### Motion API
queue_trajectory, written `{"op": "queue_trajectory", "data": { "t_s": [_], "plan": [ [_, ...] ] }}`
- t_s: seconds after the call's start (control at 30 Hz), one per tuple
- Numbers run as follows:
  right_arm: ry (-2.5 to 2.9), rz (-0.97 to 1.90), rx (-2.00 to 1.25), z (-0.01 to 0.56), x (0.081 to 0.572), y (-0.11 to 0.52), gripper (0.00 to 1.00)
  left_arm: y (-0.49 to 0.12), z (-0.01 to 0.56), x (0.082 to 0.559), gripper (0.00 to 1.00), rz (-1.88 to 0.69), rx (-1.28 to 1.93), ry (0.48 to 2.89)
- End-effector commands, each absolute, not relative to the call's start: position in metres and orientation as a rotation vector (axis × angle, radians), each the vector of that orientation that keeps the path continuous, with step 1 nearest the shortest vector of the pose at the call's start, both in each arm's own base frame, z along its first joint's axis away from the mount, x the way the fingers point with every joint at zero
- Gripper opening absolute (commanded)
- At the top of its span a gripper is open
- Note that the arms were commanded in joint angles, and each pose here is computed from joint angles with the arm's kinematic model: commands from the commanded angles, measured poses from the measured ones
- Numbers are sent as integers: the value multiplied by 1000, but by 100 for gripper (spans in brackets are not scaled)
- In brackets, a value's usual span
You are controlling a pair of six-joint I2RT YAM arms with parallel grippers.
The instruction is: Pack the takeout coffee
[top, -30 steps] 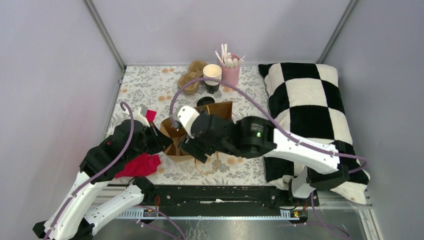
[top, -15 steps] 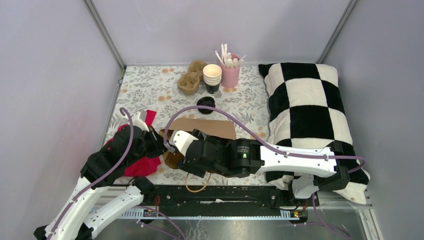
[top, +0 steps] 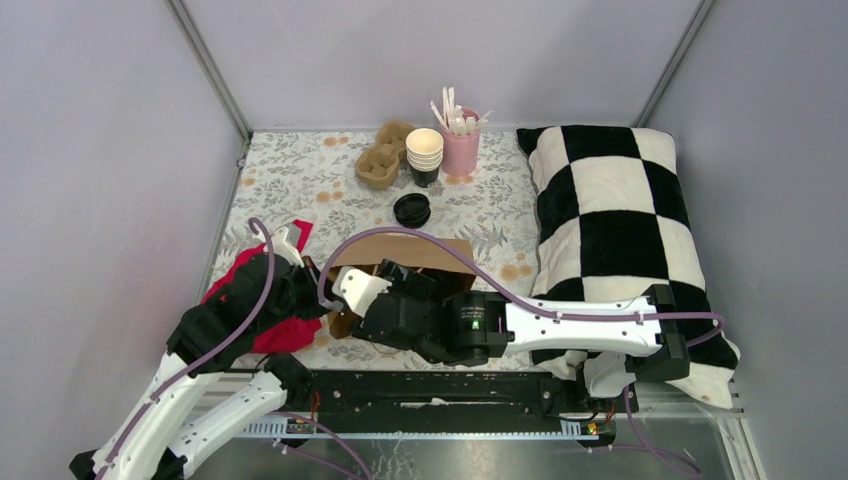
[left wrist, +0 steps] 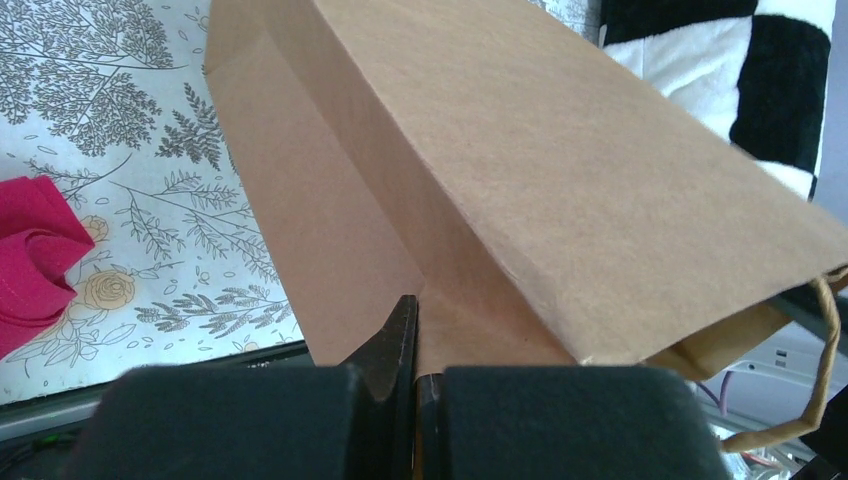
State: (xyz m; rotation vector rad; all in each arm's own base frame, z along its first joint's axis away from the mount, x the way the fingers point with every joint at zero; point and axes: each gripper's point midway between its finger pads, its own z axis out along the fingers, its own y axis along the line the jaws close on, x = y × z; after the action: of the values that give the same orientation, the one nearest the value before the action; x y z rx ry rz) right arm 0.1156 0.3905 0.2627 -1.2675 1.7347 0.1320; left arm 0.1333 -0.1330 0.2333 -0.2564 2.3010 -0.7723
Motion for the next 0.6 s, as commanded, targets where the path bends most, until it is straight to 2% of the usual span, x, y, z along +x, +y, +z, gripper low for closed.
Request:
{"op": "queue_trajectory", "data": {
  "t_s": [0.0,0.23,0.57],
  "plan": [
    [1660,43,-1168,284,133,392,64,-147,249,130,0,-866,-174,2285],
    [1606,3,-1240,279,134,402,65,-149,230,122,0,-873,-139,2335],
    [1485,64,-1402,241,124,405,63,-151,231,127,0,-862,-129,2331]
  ]
}}
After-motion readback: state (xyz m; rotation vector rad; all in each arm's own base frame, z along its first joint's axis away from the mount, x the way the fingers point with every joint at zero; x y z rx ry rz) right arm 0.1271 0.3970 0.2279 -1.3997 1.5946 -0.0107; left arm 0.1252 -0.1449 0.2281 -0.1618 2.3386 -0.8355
